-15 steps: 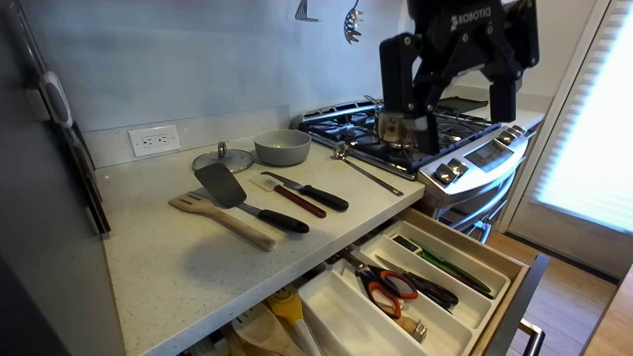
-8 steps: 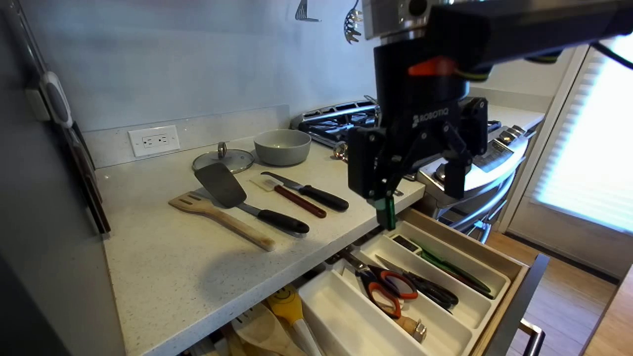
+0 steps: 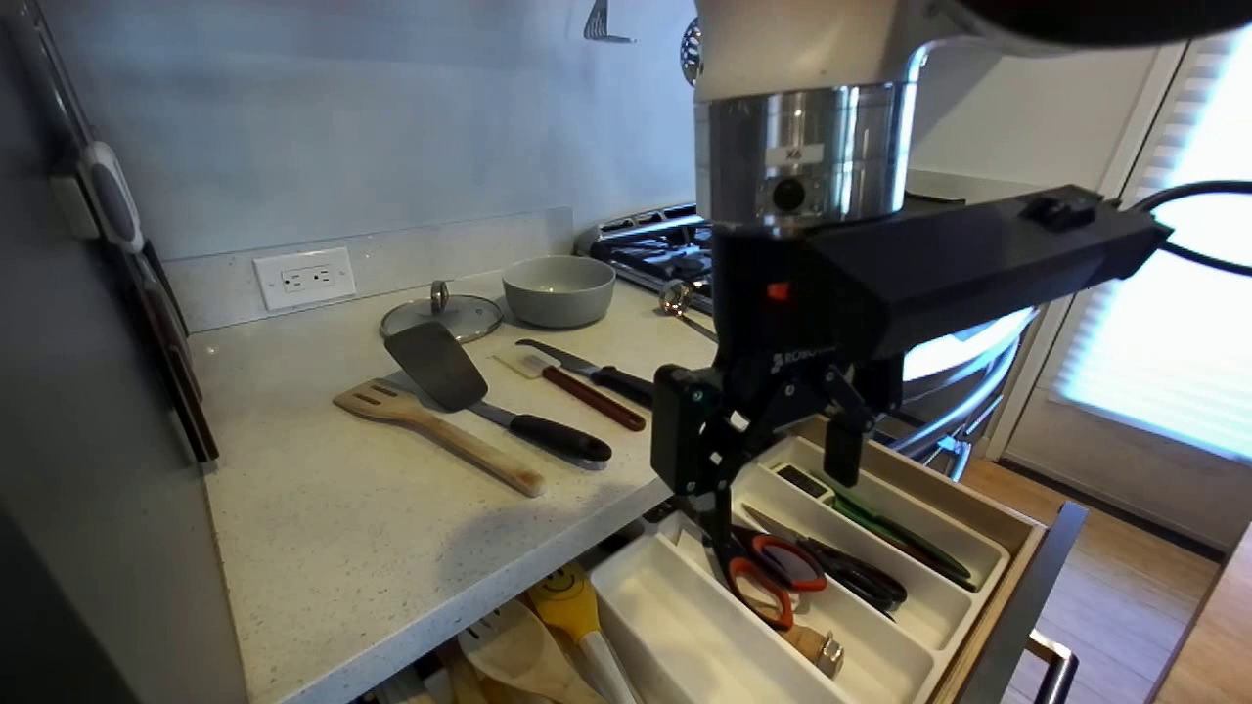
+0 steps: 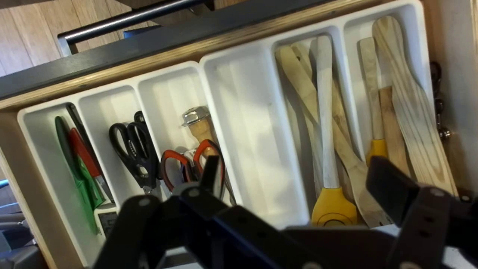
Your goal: Place the red pair of scissors on the right side and the black pair of scissors on the left side of the drawer
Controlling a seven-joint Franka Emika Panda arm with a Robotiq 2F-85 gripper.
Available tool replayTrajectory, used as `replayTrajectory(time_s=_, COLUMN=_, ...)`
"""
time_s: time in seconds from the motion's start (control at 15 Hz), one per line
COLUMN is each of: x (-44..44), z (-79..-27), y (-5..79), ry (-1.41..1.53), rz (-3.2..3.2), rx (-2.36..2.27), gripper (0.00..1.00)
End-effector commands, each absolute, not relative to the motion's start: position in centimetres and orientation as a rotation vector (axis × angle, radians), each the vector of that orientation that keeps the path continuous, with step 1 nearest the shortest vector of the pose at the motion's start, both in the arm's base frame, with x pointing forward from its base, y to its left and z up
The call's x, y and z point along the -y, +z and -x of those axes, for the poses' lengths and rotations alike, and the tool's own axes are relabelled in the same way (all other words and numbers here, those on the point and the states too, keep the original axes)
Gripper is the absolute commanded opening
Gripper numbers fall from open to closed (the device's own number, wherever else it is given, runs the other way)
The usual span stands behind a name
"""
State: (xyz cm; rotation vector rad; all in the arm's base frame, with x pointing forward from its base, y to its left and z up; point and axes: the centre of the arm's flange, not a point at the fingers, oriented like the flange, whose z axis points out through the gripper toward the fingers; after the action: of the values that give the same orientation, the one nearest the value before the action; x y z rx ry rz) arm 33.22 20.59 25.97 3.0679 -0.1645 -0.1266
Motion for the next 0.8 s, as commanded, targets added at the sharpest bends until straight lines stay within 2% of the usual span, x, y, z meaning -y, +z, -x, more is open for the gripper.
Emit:
replayTrajectory(time_s=0.0, x=-20.6, z=-33.3, y=22.7, ry=-0.166, rz=-3.090, rx=0.166, gripper=1.00)
replayTrajectory(time_s=0.47, x=-21.0, z=-33.2, y=18.7, ry=-0.302, rz=-3.103, rx=0.174, gripper=1.00)
replayTrajectory(time_s=0.73, x=-20.8, z=-33.0, y=19.2, ry=-0.294, rz=-3.082, rx=0.174, gripper=1.00)
